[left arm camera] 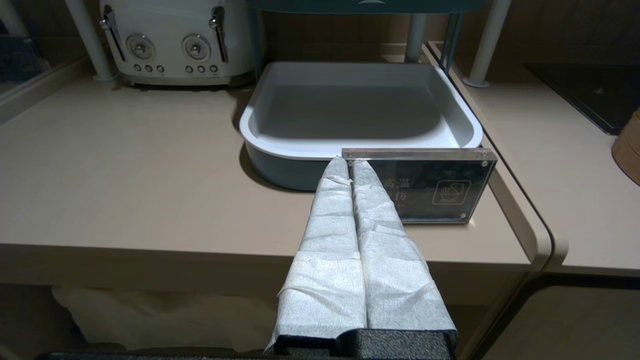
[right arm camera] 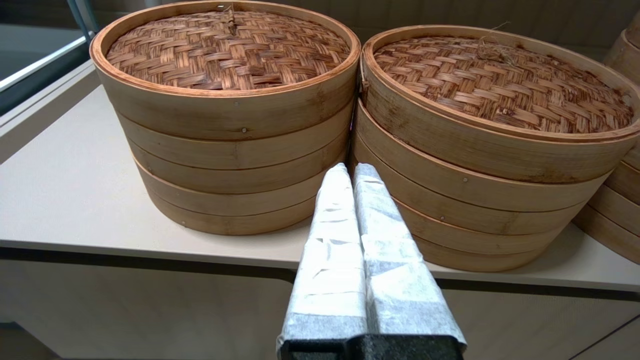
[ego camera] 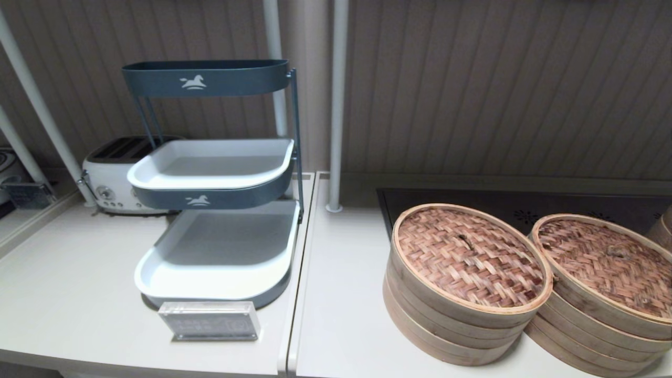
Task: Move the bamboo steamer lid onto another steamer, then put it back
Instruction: Pick up the steamer
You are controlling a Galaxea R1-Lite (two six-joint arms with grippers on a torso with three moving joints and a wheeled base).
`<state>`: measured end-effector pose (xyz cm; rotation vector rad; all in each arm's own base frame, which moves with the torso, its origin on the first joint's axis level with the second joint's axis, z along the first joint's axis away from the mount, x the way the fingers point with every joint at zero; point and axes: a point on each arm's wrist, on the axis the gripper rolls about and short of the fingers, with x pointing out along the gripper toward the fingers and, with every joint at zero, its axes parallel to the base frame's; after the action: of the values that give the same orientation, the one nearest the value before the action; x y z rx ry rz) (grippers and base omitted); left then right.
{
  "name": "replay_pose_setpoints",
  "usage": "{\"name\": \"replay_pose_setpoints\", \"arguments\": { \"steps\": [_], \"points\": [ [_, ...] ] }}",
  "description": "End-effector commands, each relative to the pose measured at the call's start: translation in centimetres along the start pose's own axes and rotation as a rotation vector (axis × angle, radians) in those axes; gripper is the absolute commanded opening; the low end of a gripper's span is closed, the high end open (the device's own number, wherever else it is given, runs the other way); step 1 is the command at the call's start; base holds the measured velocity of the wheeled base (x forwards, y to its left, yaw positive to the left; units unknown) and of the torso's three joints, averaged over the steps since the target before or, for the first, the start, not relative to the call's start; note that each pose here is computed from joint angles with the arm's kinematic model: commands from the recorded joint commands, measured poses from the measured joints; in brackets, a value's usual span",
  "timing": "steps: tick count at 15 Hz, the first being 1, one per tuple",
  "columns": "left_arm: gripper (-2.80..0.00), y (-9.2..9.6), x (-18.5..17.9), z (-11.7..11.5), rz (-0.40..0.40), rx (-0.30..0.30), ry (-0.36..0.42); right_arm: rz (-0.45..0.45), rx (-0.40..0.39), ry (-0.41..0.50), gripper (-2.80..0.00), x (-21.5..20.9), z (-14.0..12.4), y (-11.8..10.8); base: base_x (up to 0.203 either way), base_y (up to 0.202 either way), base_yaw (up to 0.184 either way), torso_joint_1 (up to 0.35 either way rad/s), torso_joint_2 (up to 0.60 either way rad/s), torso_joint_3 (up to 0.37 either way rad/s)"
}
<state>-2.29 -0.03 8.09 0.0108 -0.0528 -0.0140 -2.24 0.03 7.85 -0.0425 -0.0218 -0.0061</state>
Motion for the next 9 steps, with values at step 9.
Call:
{"name": "replay_pose_setpoints", "arguments": {
  "steps": [9],
  "points": [
    [-2.8,0.0,0.2,-0.8,0.0,-0.001,0.025,0.106,0.006,0.114,-2.8,-1.1,12.3,-0.3,0.0,0.0,0.0,0.0,0.0,0.0]
  ]
}}
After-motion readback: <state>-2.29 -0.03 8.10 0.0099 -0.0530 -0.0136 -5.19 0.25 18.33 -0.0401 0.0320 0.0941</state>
